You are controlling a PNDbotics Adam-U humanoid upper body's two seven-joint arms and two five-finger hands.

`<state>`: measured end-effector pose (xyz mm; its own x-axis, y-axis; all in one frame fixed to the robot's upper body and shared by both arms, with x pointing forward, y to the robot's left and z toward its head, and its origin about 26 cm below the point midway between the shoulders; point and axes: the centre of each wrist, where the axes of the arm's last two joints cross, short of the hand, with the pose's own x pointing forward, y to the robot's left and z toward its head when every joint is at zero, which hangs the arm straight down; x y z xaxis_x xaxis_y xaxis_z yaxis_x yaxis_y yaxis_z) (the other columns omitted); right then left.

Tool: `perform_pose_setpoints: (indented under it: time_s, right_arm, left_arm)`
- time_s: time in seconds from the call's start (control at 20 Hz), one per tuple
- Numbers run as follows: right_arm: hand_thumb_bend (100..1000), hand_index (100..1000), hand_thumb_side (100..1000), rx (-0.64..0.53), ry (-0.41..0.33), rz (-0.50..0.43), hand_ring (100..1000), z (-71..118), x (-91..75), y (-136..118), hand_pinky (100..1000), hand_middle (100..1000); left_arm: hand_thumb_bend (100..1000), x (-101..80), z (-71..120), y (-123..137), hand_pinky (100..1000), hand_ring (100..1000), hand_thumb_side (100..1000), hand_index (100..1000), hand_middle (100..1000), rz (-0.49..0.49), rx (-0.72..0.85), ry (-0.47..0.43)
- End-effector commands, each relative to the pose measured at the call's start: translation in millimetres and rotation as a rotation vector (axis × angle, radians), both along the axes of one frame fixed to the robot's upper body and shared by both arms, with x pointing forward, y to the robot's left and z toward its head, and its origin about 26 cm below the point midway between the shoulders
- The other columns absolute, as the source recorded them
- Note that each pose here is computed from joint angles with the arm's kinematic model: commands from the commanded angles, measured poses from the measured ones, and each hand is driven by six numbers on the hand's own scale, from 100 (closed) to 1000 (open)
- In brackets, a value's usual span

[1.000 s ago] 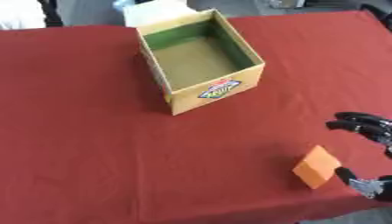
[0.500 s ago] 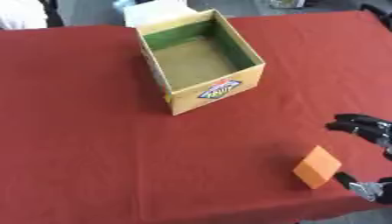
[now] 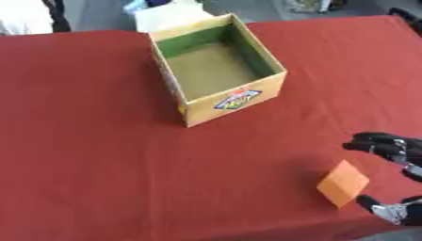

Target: Pick up objects on the table and place them in the box.

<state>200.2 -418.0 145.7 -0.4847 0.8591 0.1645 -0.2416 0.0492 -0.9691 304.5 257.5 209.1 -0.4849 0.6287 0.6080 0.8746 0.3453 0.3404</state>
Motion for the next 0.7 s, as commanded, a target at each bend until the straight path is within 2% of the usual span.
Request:
perform_pose_setpoints:
  time_s: [0.05, 0.2, 0.45, 0.7]
  right_arm:
    - [309, 965, 261, -0.027, 0.01, 0.017, 967, 10.8, 3.5, 1.8, 875, 852]
    - [303, 964, 243, -0.027, 0.027, 0.019, 967, 11.5, 4.7, 2.8, 874, 852]
    - [283, 962, 144, -0.039, 0.075, 0.014, 965, 11.0, 5.7, 4.5, 872, 852]
    - [269, 961, 149, -0.033, 0.104, -0.009, 964, 9.5, 6.8, 1.7, 871, 852]
  left_arm:
    - [100, -1.3, 8.8, -0.1, 549, 805, 565, 766, 807, -0.005, 0.009, -0.029]
    - [100, -1.3, 8.8, -0.4, 549, 805, 565, 766, 808, -0.006, 0.011, -0.03]
    - [100, -1.3, 8.6, -0.7, 548, 806, 565, 766, 809, -0.007, 0.013, -0.032]
    - [100, -1.2, 8.5, -1.0, 547, 806, 565, 766, 810, -0.008, 0.016, -0.031]
